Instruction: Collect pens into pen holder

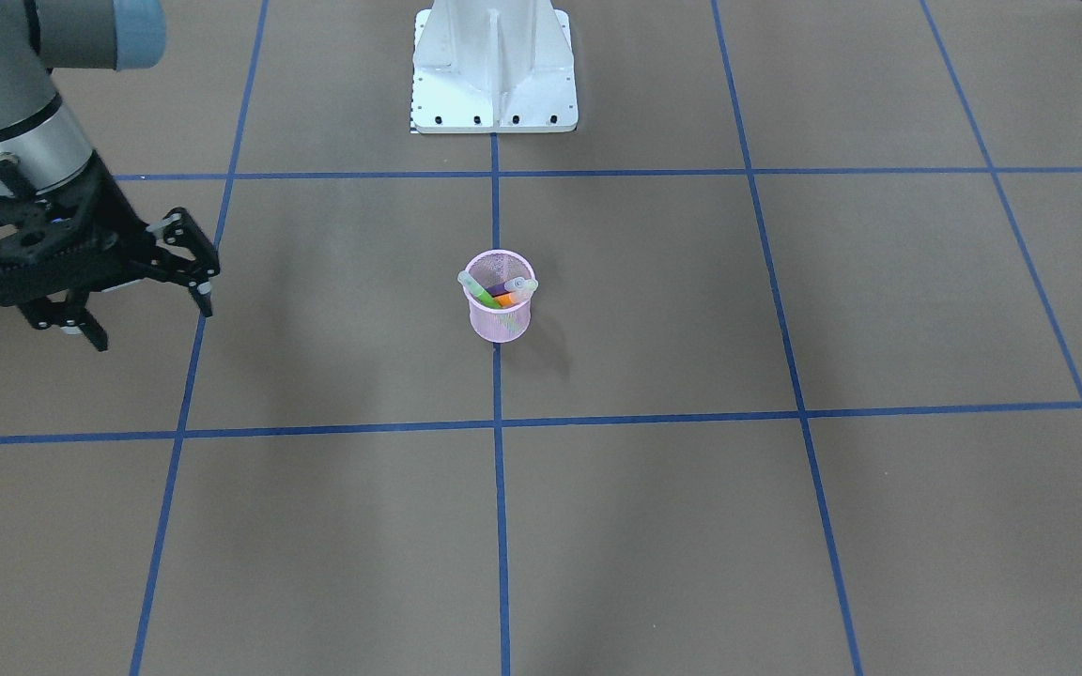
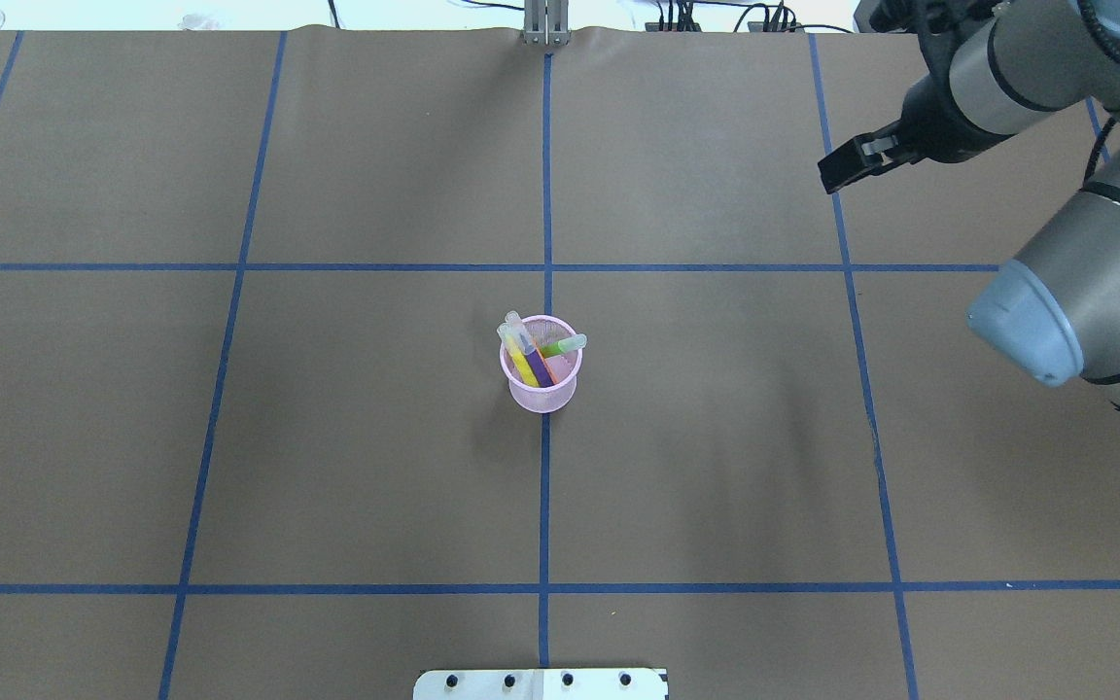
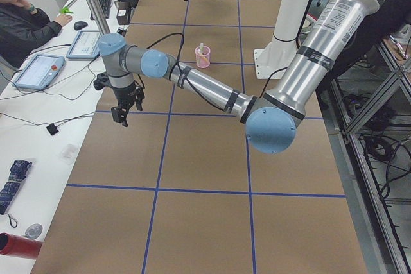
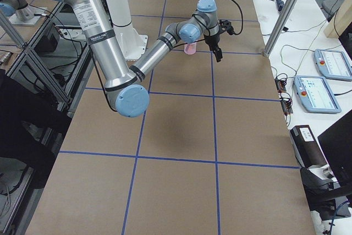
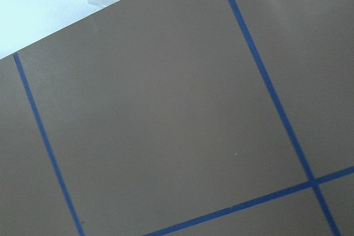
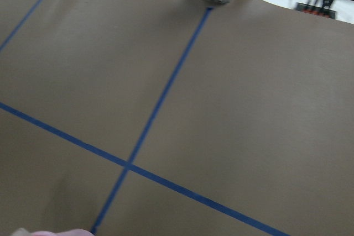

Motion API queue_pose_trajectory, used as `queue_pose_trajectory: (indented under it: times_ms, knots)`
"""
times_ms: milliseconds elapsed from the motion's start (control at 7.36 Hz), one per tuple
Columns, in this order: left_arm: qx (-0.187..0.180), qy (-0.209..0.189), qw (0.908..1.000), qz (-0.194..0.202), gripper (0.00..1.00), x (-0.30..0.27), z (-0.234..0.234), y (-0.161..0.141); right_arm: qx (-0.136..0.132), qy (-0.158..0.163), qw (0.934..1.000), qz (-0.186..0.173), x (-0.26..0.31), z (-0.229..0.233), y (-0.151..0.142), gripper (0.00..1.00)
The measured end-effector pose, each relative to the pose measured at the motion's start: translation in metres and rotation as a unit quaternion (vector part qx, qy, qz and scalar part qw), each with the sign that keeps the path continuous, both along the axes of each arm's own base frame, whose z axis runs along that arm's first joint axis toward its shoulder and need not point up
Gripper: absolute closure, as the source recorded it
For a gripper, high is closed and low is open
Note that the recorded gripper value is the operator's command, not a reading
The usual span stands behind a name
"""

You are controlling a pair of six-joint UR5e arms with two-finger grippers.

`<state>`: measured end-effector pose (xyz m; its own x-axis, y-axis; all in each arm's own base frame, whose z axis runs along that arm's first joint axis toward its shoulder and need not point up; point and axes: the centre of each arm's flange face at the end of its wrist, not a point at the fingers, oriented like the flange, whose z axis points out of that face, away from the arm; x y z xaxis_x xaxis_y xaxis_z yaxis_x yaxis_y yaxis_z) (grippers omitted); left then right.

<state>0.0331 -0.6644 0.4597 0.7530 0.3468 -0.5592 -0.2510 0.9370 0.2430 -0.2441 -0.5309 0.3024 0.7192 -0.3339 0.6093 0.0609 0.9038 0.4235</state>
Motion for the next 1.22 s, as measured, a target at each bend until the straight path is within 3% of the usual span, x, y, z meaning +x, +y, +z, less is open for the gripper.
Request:
queue_pose_trajectory:
  times_ms: [272, 543, 679, 951, 1222]
  knots:
    - [-0.021, 0.004, 0.9984, -0.053, 0.0, -0.019, 0.043, 0.018, -0.05, 0.052, 0.9973, 0.007, 0.019, 0.085, -0.002, 0.0]
    - [-0.022, 0.008, 0.9974, -0.068, 0.0, -0.023, 0.081, 0.038, -0.095, 0.076, 0.9922, 0.023, 0.039, 0.137, -0.011, 0.0]
    - [-0.024, 0.009, 0.9972, -0.07, 0.0, -0.026, 0.095, 0.047, -0.121, 0.059, 0.9905, 0.029, 0.059, 0.147, -0.017, 0.0]
    - [-0.032, 0.015, 0.9963, -0.078, 0.0, -0.051, 0.115, 0.061, -0.186, -0.011, 0.9814, 0.047, 0.131, 0.174, -0.034, 0.0]
    - [-0.039, 0.037, 0.9957, -0.075, 0.0, -0.099, 0.15, 0.082, -0.196, -0.032, 0.9786, 0.054, 0.207, 0.22, -0.028, 0.0]
